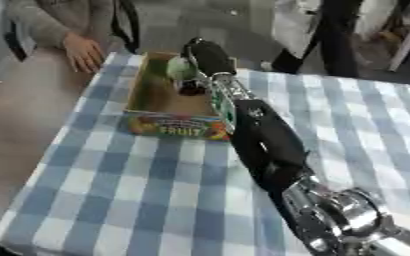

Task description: Pick up objects on the table and place them in the box.

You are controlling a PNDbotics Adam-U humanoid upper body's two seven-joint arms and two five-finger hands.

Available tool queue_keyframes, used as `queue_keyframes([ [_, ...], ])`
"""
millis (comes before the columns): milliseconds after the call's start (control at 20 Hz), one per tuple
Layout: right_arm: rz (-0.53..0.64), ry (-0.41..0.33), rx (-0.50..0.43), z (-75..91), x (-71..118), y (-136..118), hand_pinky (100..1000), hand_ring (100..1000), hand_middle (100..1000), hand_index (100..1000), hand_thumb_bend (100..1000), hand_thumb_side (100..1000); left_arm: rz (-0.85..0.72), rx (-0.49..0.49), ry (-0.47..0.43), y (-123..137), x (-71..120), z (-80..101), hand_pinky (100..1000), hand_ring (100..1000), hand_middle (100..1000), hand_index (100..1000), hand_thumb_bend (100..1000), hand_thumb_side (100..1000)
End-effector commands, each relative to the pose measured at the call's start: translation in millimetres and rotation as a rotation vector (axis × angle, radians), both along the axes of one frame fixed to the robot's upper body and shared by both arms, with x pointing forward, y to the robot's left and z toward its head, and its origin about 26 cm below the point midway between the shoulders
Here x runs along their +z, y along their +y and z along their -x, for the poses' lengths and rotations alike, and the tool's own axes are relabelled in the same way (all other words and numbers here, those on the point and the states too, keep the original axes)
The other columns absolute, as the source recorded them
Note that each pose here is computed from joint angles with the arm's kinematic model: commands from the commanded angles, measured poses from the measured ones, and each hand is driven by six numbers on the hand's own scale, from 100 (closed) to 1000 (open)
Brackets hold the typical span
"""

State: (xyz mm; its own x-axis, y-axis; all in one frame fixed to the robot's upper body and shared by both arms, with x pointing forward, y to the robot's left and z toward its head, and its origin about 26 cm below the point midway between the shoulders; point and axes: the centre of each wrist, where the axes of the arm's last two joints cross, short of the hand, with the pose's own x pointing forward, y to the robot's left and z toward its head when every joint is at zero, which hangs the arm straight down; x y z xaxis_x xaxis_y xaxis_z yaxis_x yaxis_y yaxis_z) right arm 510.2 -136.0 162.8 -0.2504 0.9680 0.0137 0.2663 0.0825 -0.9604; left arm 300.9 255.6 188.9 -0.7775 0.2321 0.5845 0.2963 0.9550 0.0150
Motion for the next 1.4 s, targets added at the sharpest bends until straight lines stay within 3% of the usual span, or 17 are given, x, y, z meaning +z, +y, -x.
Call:
queue_keyframes([
  [50,0.078,-0.036,-0.005,-5.1,17.7,-10,613,674,635,618,285,258,-0.022,0.004,-0.039,2,10.8,1.8,594,532,575,631,100,211],
  [200,0.116,0.008,-0.003,-5.8,13.1,-14,634,706,656,643,329,271,-0.022,0.009,-0.037,3,10.5,2.0,594,532,574,630,100,210],
  [450,0.155,0.144,0.016,-5.7,-5.6,-18,686,748,706,692,367,320,-0.022,0.013,-0.037,4,10.4,2.1,594,532,574,630,100,206],
  [650,0.158,0.226,0.018,-6.0,-9.6,-18,705,774,770,738,351,320,-0.021,0.013,-0.038,4,10.3,2.2,593,532,574,630,100,202],
  [850,0.153,0.250,0.010,-5.9,0.1,-16,718,797,833,796,448,334,-0.021,0.014,-0.038,5,10.0,2.3,593,531,573,630,100,200],
  [1000,0.156,0.241,-0.006,-5.4,7.9,-15,756,827,878,831,430,271,-0.021,0.015,-0.037,5,9.8,2.4,593,531,573,630,100,200],
  [1050,0.159,0.235,-0.010,-5.3,10.1,-14,800,861,908,850,457,405,-0.020,0.015,-0.037,5,9.7,2.4,593,531,573,630,100,201],
  [1150,0.167,0.224,-0.014,-4.9,13.0,-14,872,922,954,889,553,531,-0.020,0.016,-0.036,5,9.6,2.4,593,531,573,630,100,199],
  [1400,0.127,0.220,-0.002,-4.5,23.3,-15,913,948,975,939,658,513,-0.019,0.019,-0.035,5,9.2,2.6,593,531,573,630,100,198],
])
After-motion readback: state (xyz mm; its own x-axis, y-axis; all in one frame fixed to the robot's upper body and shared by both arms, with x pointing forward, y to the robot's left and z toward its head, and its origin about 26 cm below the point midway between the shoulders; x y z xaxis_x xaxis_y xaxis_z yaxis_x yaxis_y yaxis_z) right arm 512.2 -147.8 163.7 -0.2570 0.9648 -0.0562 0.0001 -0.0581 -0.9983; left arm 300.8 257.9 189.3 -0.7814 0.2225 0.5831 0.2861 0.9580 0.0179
